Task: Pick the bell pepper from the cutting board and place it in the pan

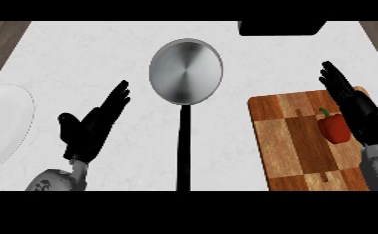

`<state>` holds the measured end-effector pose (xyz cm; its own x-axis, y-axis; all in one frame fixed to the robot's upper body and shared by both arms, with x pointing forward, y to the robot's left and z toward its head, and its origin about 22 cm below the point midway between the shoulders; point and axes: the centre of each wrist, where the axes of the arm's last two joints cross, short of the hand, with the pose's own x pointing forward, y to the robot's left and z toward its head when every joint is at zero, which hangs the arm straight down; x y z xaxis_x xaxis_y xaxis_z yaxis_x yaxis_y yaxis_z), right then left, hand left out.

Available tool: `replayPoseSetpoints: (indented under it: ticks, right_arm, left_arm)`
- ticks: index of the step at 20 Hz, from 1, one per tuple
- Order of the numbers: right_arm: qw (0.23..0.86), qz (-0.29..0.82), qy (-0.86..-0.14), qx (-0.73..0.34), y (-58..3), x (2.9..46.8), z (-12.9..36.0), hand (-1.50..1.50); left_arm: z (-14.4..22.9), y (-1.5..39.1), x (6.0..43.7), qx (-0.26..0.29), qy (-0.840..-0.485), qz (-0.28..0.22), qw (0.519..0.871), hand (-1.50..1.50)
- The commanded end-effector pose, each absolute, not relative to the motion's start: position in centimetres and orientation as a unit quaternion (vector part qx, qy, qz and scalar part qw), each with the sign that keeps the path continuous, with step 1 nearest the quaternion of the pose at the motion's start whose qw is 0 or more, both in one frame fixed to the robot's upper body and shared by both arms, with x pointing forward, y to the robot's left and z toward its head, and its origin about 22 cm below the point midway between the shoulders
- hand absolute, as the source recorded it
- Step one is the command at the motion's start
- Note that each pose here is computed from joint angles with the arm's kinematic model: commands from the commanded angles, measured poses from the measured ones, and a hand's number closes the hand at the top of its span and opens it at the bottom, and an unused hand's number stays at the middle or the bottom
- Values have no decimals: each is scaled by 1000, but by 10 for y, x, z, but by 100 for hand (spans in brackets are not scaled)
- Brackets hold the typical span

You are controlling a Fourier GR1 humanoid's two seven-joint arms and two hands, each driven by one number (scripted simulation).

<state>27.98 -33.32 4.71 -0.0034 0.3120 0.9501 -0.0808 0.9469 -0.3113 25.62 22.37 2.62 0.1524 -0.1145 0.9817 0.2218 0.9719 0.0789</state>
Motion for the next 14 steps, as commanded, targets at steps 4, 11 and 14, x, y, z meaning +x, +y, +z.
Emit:
replayPoseSetpoints:
  ticks: [4,11,14]
  right_arm:
    - [613,180,-764,87,-326,302,91,-150]
    - [602,-59,-793,-74,-381,284,70,150]
    - [553,-20,-831,-56,-418,250,41,-150]
  left_arm:
    - [31,311,263,145,-608,-80,776,0]
    - [19,351,255,232,-560,-36,794,0]
    - [21,353,255,236,-561,-34,792,0]
